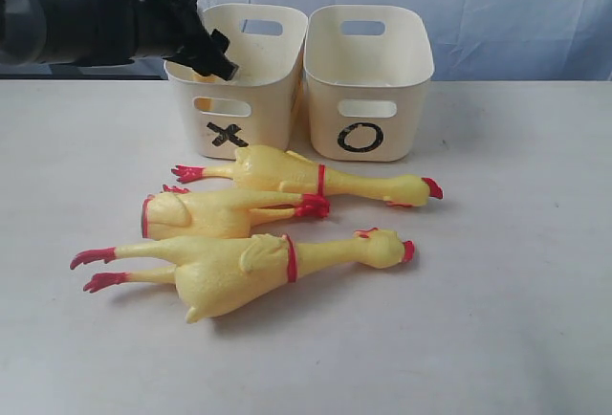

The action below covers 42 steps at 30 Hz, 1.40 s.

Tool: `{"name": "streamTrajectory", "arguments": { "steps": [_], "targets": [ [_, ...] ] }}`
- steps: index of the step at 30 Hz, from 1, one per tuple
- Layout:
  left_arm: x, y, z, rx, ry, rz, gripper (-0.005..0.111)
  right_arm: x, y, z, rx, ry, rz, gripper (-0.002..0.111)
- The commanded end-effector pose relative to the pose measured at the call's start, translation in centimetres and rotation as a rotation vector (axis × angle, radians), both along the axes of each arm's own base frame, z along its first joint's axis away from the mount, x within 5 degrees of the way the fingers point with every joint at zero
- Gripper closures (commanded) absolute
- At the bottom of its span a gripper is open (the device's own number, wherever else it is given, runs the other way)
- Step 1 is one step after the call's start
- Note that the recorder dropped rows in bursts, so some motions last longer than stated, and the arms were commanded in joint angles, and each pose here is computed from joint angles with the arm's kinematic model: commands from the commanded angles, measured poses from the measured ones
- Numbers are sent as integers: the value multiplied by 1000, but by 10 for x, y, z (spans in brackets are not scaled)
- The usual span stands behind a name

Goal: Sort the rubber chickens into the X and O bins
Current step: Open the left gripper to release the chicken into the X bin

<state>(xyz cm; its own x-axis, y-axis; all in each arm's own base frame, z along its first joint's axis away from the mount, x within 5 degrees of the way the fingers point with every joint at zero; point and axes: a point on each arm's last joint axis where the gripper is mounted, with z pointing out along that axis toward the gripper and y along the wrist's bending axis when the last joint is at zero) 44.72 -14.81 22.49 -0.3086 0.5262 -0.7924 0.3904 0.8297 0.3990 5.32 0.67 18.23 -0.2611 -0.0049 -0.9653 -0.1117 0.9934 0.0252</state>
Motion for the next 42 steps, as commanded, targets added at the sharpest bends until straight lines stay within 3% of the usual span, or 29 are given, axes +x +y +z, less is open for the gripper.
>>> {"name": "streamTrajectory", "arguments": {
  "steps": [1,8,17,25,28,29,31,34,36,42],
  "targets": [
    [3,-2,22,1,-62,-23,40,0,0,0,-3,-7,2,109],
    [4,-13,57,-145,-130,-87,40,0,0,0,-3,-7,2,109],
    [2,-22,90,-213,-212,-188,40,0,0,0,-3,-8,2,109],
    [4,-17,89,-318,-170,-77,40,0,0,0,-3,-8,2,109],
    [6,-10,86,-325,-159,11,55,0,0,0,-3,-8,2,109],
    [5,-7,81,-309,-148,42,67,0,0,0,-3,-8,2,109],
    [3,-3,74,-290,-128,70,85,0,0,0,-3,-8,2,109],
    [-1,-1,70,-280,-115,77,100,0,0,0,-3,-8,2,109],
    [-3,-1,69,-281,-109,71,107,0,0,0,-3,-8,2,109],
    [-23,2,56,-254,-52,32,107,0,0,0,-3,-8,2,109]
  ]
}}
